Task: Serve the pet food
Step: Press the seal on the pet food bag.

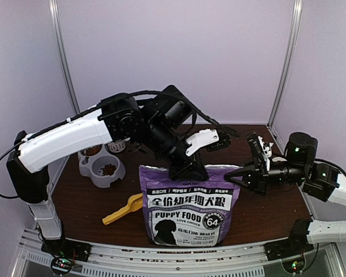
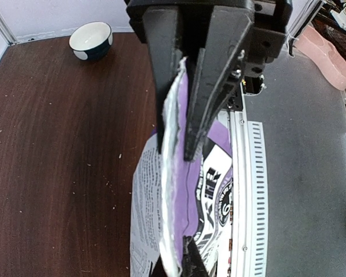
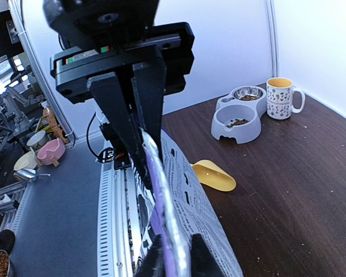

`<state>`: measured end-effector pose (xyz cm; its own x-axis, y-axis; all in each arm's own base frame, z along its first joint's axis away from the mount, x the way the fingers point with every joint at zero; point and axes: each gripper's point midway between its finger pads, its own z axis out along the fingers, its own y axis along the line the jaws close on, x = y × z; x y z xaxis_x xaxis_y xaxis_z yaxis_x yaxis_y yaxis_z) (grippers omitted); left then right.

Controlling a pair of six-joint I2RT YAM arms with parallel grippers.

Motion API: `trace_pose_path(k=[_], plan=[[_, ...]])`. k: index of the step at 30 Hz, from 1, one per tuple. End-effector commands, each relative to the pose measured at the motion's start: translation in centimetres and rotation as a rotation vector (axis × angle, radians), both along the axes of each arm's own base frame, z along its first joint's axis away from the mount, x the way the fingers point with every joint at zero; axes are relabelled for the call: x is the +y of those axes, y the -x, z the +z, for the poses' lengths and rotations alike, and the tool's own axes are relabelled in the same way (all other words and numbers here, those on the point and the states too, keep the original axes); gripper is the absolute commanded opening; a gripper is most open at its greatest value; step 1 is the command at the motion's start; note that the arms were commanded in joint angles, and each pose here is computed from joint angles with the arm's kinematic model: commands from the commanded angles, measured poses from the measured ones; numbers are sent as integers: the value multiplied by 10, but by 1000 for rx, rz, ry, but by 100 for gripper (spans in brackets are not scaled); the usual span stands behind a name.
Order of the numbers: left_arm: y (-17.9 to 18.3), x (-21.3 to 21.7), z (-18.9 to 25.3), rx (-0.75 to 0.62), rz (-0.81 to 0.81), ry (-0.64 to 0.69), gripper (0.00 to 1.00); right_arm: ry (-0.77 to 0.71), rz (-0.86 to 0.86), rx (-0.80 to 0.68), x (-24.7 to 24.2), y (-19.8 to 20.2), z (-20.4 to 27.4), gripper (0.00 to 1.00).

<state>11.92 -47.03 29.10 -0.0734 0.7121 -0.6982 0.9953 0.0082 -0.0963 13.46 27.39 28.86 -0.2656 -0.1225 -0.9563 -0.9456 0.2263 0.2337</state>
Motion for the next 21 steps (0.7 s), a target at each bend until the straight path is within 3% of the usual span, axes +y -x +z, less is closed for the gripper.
trace_pose_path(k=[1,7,11,13,19,21], plan=[[3,1,11,-19,0,37,0,-54,-4,-37,-3,0,15,0],[2,3,9,-24,6,30,0,-83,2,-28,-6,3,17,0],[2,4,10,-23,9,30,0,-84,-36,-26,-11,-1,14,16],[2,5,10,-25,11,30,0,-96,-42,-22,-12,-2,14,18],[2,6,11,-24,12,31,0,-118,-30,-9,-12,1,13,13],[2,6,9,-23,13,28,0,-130,-20,-10,-12,3,15,4]])
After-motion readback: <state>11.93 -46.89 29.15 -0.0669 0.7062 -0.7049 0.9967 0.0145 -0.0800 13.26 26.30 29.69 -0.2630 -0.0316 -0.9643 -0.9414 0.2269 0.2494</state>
